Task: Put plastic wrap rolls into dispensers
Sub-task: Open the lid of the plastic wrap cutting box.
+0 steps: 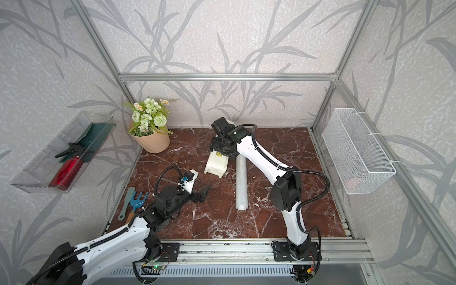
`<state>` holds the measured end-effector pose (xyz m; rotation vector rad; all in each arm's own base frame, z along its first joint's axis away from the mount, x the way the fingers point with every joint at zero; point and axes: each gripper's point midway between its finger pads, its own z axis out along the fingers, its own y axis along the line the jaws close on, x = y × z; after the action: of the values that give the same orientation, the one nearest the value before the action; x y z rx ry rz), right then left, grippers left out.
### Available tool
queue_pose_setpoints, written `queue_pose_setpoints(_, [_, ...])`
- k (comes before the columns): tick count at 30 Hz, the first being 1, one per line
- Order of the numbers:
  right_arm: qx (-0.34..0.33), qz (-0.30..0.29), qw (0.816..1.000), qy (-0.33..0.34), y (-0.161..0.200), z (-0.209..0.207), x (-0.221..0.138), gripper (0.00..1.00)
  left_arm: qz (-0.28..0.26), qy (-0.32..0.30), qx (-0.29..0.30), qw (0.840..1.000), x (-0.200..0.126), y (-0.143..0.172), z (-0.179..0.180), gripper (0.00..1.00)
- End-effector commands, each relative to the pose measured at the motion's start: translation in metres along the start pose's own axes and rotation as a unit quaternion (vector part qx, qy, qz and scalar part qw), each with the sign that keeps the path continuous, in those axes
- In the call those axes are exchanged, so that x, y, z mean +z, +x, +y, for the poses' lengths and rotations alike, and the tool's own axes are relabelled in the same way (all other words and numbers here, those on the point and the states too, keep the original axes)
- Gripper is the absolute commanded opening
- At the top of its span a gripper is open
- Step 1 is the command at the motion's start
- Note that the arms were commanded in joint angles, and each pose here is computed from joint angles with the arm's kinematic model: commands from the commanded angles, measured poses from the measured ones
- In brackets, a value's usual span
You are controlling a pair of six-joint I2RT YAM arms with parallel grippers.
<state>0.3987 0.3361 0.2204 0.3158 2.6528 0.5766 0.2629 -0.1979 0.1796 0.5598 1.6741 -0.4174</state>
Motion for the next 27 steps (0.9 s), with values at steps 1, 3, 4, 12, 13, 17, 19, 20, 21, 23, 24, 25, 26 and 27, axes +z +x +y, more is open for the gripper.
queue_pose_setpoints(1, [0.023, 0.005, 1.000, 0.007, 0.001, -0.002, -0.003, 0.78, -0.044, -0.021, 0.034, 0.998, 0.001, -0.012, 0.003, 0.99])
queue_pose_setpoints(3, [0.029, 0.000, 1.000, 0.005, 0.003, 0.000, -0.005, 0.78, -0.067, -0.029, 0.050, 0.996, 0.003, -0.018, 0.003, 0.99])
queue_pose_setpoints(4, [0.028, -0.003, 1.000, 0.005, 0.004, 0.001, -0.006, 0.78, -0.073, -0.033, 0.059, 0.995, 0.005, -0.020, 0.002, 0.99])
queue_pose_setpoints(12, [0.046, 0.003, 0.999, 0.004, 0.018, 0.003, -0.004, 0.78, -0.094, -0.036, 0.095, 0.990, 0.021, -0.031, -0.003, 0.99])
queue_pose_setpoints(13, [0.051, 0.003, 0.999, 0.001, 0.020, 0.003, -0.003, 0.78, -0.096, -0.037, 0.094, 0.990, 0.023, -0.032, -0.003, 0.99])
queue_pose_setpoints(17, [0.058, 0.007, 0.998, -0.010, 0.026, 0.009, 0.000, 0.77, -0.116, -0.046, 0.088, 0.988, 0.024, -0.037, 0.000, 0.99])
queue_pose_setpoints(19, [0.060, 0.011, 0.998, -0.016, 0.027, 0.011, 0.001, 0.77, -0.118, -0.048, 0.089, 0.988, 0.026, -0.036, 0.000, 0.99])
queue_pose_setpoints(20, [0.062, 0.012, 0.998, -0.017, 0.027, 0.012, 0.001, 0.77, -0.118, -0.050, 0.090, 0.988, 0.026, -0.035, 0.000, 0.99])
queue_pose_setpoints(21, [0.061, 0.012, 0.998, -0.017, 0.028, 0.013, 0.001, 0.77, -0.118, -0.051, 0.091, 0.988, 0.027, -0.034, 0.000, 0.99])
queue_pose_setpoints(23, [0.066, 0.012, 0.998, -0.020, 0.028, 0.013, 0.000, 0.77, -0.117, -0.050, 0.092, 0.988, 0.029, -0.030, 0.000, 0.99])
queue_pose_setpoints(24, [0.068, 0.013, 0.997, -0.022, 0.029, 0.014, 0.000, 0.77, -0.117, -0.047, 0.092, 0.988, 0.030, -0.030, -0.001, 0.99])
queue_pose_setpoints(25, [0.071, 0.014, 0.997, -0.026, 0.029, 0.015, 0.001, 0.77, -0.115, -0.044, 0.092, 0.988, 0.031, -0.028, -0.002, 0.99])
queue_pose_setpoints(26, [0.073, 0.016, 0.997, -0.028, 0.029, 0.016, 0.001, 0.77, -0.110, -0.041, 0.092, 0.989, 0.033, -0.025, -0.003, 0.99])
queue_pose_setpoints(27, [0.073, 0.014, 0.997, -0.027, 0.029, 0.016, 0.000, 0.77, -0.111, -0.035, 0.093, 0.989, 0.033, -0.026, -0.006, 0.99])
